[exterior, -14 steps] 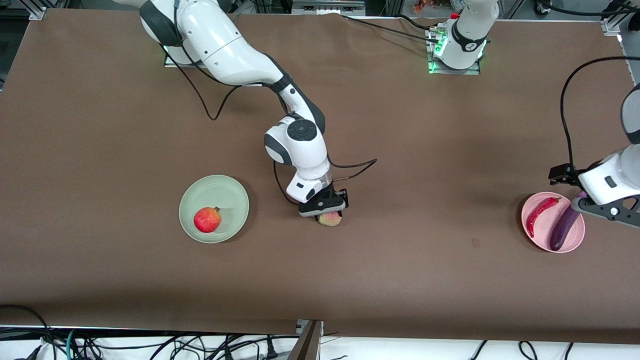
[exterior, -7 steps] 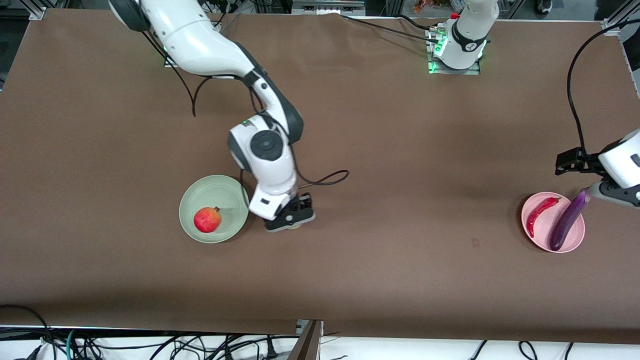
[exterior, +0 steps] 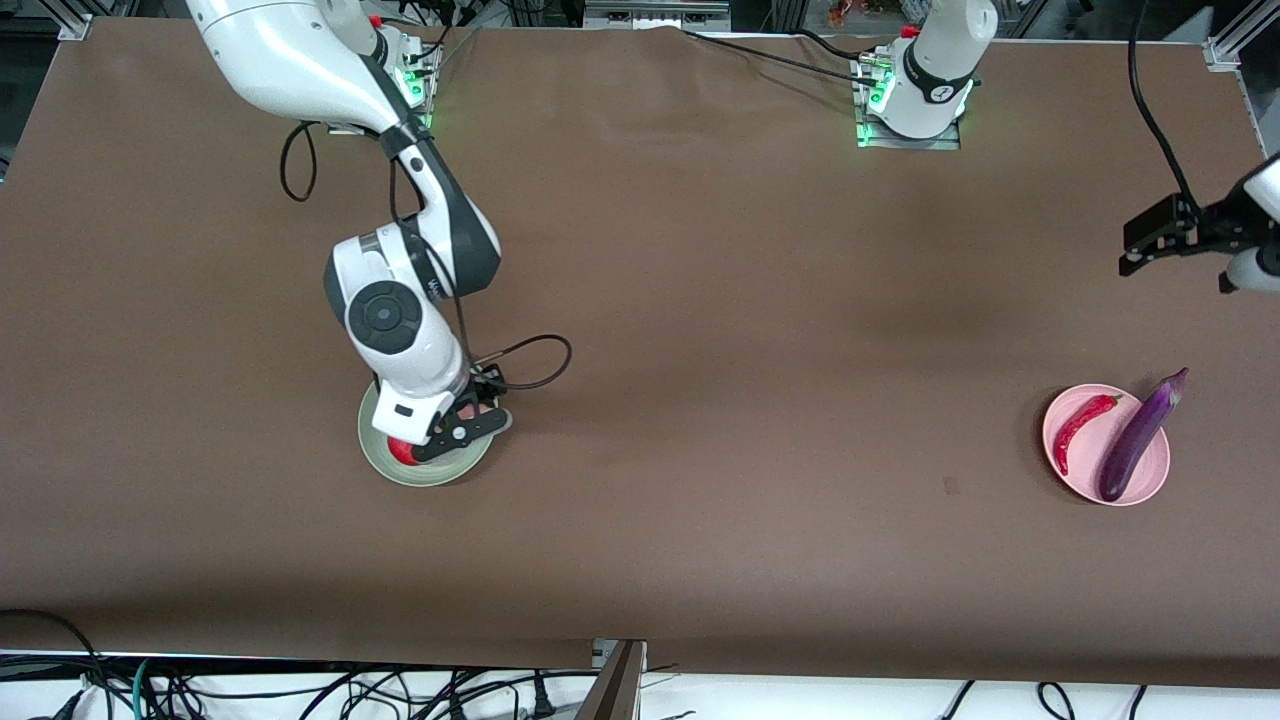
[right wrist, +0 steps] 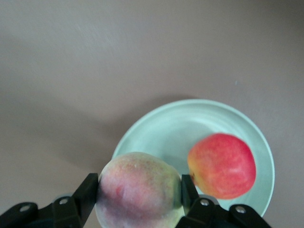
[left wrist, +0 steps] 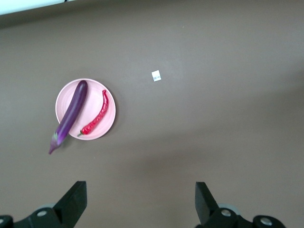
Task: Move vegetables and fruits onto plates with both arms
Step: 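Carry the peach to the green plate while the left gripper withdraws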
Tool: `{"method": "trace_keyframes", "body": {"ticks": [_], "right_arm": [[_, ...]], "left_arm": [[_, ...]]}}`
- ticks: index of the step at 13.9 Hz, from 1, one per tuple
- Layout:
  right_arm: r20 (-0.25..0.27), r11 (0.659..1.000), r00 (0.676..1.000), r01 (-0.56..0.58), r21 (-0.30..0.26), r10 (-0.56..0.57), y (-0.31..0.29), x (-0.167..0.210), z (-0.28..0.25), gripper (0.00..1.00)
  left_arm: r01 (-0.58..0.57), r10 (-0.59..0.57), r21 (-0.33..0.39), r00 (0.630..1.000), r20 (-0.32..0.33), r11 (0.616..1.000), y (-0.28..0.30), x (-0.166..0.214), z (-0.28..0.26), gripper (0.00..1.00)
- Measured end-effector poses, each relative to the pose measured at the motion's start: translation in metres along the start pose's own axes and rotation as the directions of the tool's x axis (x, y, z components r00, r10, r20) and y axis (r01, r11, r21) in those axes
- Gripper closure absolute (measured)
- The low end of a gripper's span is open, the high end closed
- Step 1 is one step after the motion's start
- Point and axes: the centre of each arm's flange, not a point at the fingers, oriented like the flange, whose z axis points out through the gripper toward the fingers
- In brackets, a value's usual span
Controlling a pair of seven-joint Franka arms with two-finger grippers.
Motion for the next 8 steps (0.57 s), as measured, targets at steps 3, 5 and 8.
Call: {"method": "trace_keyframes", "body": {"ticks": [3, 5, 8], "right_arm": [[-0.019, 1.000, 1.000, -0.023, 0.016, 0.023, 0.008, -0.010, 0.025, 0.24], [-0.026, 0.999, 0.999, -0.033, 0.017, 0.033, 0.019, -0.017, 0.042, 0.24], [-0.026, 0.997, 0.998, -0.064, 0.035, 0.065, 0.050, -0.021, 0.049, 0.20]], "left_arm": [[0.066, -0.066, 0.006, 0.998, -0.008, 0.998, 0.035, -0.026, 0.005, 0.00], [0.074, -0.074, 0.006, 0.997, 0.009, 0.997, 0.040, -0.029, 0.014, 0.00], [0.082, -0.082, 0.005, 0.996, 0.024, 0.997, 0.035, -0.026, 0.024, 0.00]]}}
